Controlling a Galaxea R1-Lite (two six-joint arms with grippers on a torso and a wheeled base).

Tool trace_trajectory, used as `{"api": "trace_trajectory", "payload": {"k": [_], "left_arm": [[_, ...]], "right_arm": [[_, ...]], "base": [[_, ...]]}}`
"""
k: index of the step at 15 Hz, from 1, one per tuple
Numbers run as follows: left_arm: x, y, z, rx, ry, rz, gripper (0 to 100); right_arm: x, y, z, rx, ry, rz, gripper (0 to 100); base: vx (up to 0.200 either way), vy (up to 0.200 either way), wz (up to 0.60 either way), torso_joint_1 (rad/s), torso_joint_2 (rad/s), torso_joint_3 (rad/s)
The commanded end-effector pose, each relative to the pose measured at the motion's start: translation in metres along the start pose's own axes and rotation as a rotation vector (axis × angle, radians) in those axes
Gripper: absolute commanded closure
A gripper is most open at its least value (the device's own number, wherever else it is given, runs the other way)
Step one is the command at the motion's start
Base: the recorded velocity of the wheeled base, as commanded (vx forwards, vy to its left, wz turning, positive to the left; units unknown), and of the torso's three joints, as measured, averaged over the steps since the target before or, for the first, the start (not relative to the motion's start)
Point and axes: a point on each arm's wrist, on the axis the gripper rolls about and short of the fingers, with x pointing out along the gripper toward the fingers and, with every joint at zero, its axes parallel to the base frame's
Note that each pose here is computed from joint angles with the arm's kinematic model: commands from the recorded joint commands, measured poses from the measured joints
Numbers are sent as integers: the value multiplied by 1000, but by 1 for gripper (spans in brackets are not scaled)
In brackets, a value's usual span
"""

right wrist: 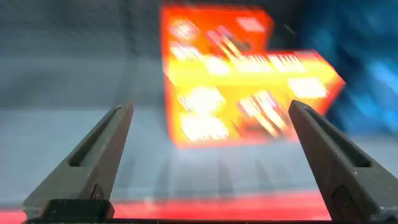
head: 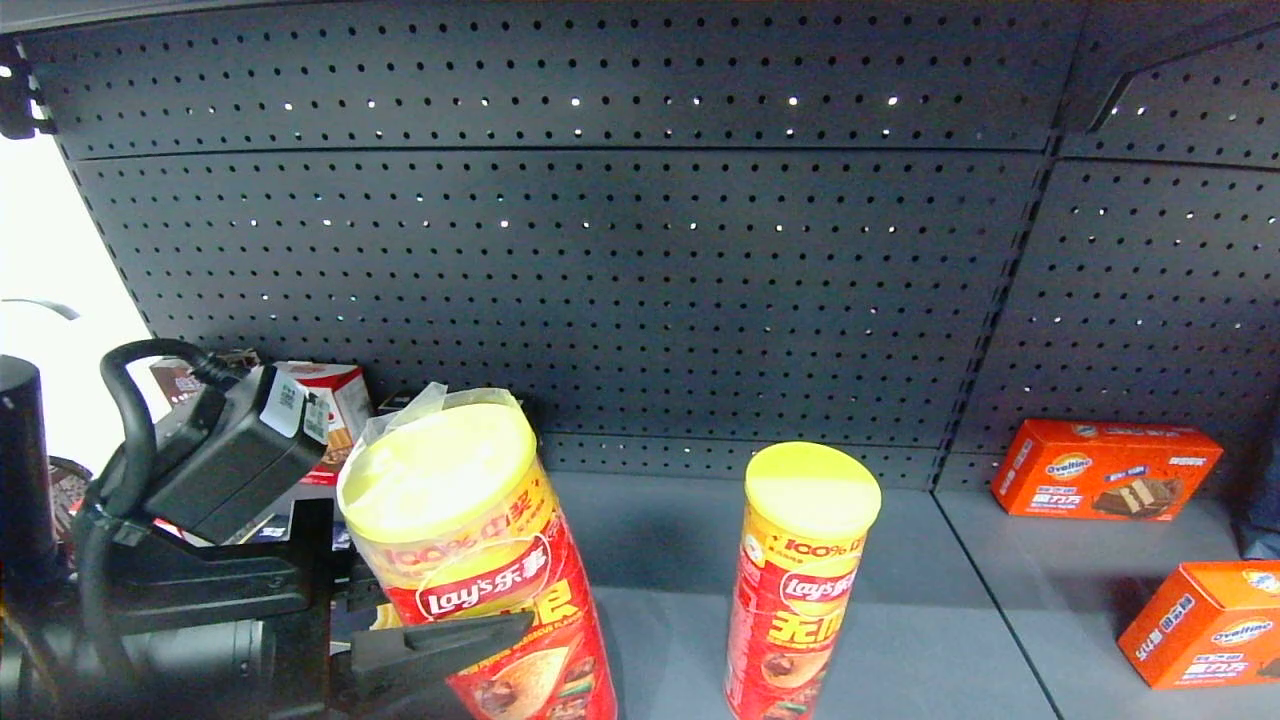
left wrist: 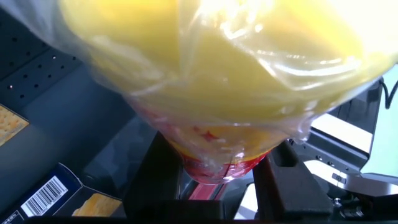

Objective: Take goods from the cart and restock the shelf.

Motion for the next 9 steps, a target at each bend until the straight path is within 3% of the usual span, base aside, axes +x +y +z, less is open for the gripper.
{"api": "trace_trajectory", "payload": {"k": [1, 3, 6, 9], "left_arm": [[-3, -2, 1, 6, -11, -1, 100], [-4, -2, 1, 7, -12, -1, 100], [-3, -4, 1, 10, -12, -9, 100], [-5, -5, 1, 13, -19, -9, 100]], "right_arm": [[-25, -4, -26, 27, -78, -91, 0], [-24, -3, -26, 26, -80, -34, 0], [-26, 4, -26, -5, -99, 273, 0], [-25, 4, -25, -13, -90, 256, 0]], "base": [[0, 0, 0, 0, 0, 0], [0, 0, 0, 0, 0, 0], [0, 0, 0, 0, 0, 0], [0, 0, 0, 0, 0, 0]]}}
